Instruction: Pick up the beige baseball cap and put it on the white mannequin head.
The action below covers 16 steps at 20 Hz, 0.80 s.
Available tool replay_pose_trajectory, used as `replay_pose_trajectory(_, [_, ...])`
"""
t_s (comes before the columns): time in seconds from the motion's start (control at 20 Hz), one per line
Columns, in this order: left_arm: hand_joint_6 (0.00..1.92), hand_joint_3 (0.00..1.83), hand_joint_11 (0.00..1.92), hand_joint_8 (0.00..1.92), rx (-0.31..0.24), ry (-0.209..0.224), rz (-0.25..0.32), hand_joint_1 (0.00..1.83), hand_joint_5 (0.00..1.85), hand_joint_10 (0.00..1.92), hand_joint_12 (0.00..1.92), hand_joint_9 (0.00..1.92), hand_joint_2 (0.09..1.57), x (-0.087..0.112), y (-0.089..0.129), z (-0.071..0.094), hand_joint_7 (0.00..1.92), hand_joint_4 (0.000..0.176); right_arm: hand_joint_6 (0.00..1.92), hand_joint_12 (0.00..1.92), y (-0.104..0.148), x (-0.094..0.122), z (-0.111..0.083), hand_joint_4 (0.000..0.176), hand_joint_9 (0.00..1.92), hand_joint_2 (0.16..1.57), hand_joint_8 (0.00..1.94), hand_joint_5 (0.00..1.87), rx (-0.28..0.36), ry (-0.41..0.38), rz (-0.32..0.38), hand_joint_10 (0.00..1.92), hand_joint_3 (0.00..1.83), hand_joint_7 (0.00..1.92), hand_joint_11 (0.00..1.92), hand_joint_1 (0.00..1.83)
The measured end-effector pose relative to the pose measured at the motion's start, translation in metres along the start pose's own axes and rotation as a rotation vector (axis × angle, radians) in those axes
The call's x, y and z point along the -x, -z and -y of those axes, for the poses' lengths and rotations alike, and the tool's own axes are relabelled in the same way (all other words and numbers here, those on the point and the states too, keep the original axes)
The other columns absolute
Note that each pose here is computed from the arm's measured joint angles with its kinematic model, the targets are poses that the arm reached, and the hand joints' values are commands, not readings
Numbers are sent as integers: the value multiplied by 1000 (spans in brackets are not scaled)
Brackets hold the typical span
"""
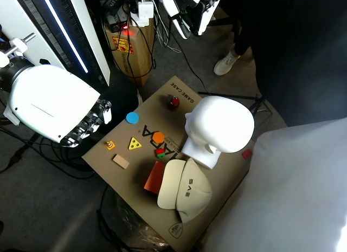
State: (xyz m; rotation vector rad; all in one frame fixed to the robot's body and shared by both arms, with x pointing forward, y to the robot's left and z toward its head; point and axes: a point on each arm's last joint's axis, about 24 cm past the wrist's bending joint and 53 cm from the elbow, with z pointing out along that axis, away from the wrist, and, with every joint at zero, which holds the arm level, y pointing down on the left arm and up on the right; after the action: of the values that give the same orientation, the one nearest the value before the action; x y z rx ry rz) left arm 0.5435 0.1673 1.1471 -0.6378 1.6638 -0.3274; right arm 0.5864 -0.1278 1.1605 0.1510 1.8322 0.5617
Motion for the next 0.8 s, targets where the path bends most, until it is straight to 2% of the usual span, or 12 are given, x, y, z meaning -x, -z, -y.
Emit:
replay_pose_trajectory(0.15, [14, 263, 34, 33, 2, -3, 2, 0, 150, 13, 457, 116, 1032, 1, 0, 0, 130, 0, 53, 254, 0, 0, 0, 20, 0, 943, 40, 14, 0, 8, 1, 19, 213, 26, 0, 0])
replay_pose_trajectory(0.2, [1, 35, 0, 4, 11, 0, -4, 0, 167, 1, 542, 119, 1138, -1, 0, -2, 132, 0, 8, 204, 0, -1, 2, 11, 0, 1002, 4, 23, -5, 4, -3, 0, 56, 45, 0, 0])
replay_pose_trajectory(0.25, [0, 21, 0, 2, 13, 0, -8, 0, 166, 0, 542, 117, 1145, -2, 1, -3, 130, 0, 6, 206, 0, -3, 1, 10, 0, 1006, 2, 24, -4, 0, -8, 0, 44, 47, 0, 0])
replay_pose_trajectory(0.3, [1, 10, 0, 2, 11, 1, -10, 0, 152, 0, 507, 114, 1131, -3, 1, -2, 133, 0, 6, 240, 0, -4, 1, 0, 13, 1008, 1, 32, -5, -3, -13, 4, 34, 49, 0, 0])
replay_pose_trajectory(0.4, [0, 3, 0, 0, -5, 6, 0, 0, 133, 0, 477, 99, 1124, 0, 2, 3, 125, 0, 4, 336, 0, -1, 0, 0, 38, 1014, 0, 44, 2, 10, 0, 7, 18, 50, 0, 0])
replay_pose_trajectory(0.5, [0, 2, 0, 0, 4, 0, 0, 0, 133, 0, 478, 99, 1123, -1, 2, 0, 125, 0, 3, 341, 0, -2, 1, 0, 37, 1014, 0, 43, -4, 3, -5, 6, 16, 48, 0, 0])
replay_pose_trajectory(0.65, [0, 0, 0, 1, 11, -49, -2, 0, 134, 1, 510, 105, 1122, -7, 3, -11, 134, 0, 3, 345, -3, -4, 7, 0, 39, 1004, 1, 44, -14, 11, -9, 5, 9, 50, 0, 0])
replay_pose_trajectory(0.75, [0, 0, 0, 2, 6, -81, 18, 0, 131, 1, 510, 106, 1119, -11, 4, -17, 135, 0, 4, 348, -10, -2, 19, 0, 41, 1004, 3, 47, -27, 17, -3, 6, 9, 55, 0, 0])
replay_pose_trajectory(0.8, [0, 0, 0, 1, 1, -82, 30, 0, 132, 1, 510, 105, 1119, -13, 5, -20, 135, 0, 4, 375, -13, 0, 26, 0, 51, 1002, 5, 50, -18, 13, 5, 7, 6, 71, 0, 0])
